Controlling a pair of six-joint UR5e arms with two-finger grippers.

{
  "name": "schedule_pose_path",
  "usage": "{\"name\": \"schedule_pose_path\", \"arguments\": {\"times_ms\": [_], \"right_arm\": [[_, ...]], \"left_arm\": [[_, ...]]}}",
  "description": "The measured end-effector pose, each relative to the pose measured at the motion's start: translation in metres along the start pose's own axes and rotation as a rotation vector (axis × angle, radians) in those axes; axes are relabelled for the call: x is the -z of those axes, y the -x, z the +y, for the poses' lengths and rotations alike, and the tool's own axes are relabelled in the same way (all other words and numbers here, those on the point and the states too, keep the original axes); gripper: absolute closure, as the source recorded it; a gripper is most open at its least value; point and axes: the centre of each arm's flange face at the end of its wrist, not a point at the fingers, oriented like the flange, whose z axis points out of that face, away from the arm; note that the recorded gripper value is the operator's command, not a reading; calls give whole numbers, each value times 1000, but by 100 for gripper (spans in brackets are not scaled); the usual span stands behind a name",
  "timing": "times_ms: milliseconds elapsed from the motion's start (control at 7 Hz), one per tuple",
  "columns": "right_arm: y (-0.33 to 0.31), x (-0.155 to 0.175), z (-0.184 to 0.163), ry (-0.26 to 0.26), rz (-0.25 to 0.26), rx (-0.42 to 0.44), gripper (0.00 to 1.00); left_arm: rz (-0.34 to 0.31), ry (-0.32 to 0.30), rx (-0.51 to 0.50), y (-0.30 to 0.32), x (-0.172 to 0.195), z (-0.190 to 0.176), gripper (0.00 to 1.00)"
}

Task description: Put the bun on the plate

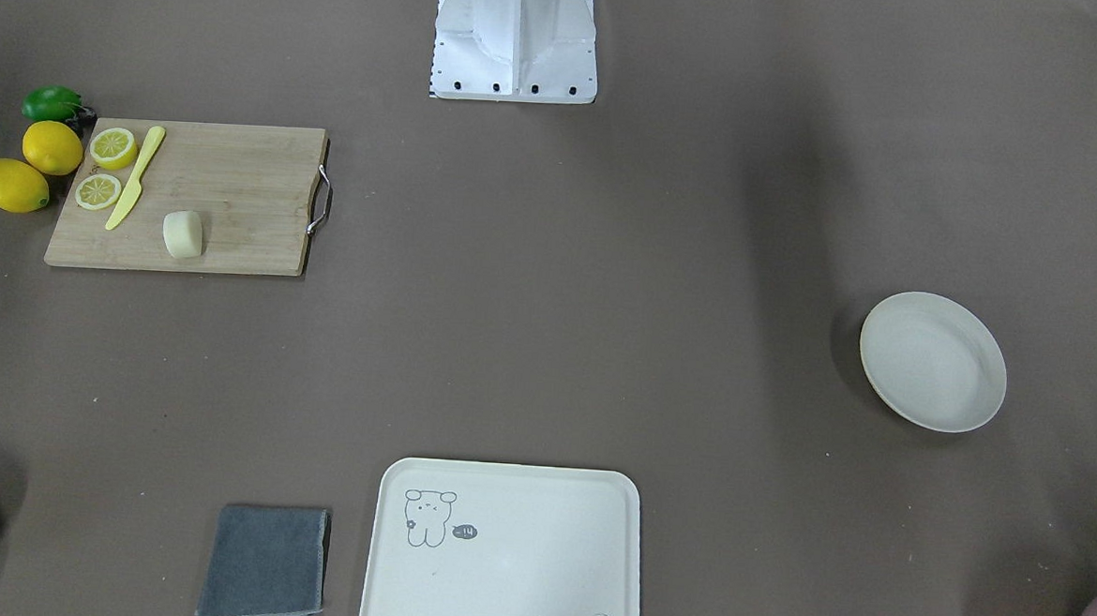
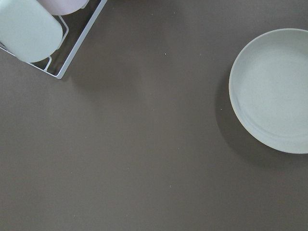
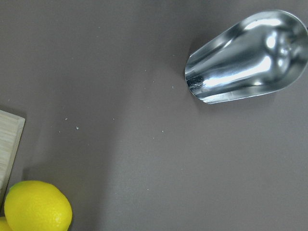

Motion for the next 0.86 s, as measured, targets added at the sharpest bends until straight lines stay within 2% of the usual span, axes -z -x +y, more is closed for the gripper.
{"name": "schedule_pose_path", "arguments": {"times_ms": [571, 857], "right_arm": [[0, 2, 3, -6, -7, -1, 0], [3, 15, 9, -32, 0, 4, 0]], "left_arm": [[10, -28, -30, -3, 1, -1, 2], [28, -25, -34, -5, -2, 6, 2]]}}
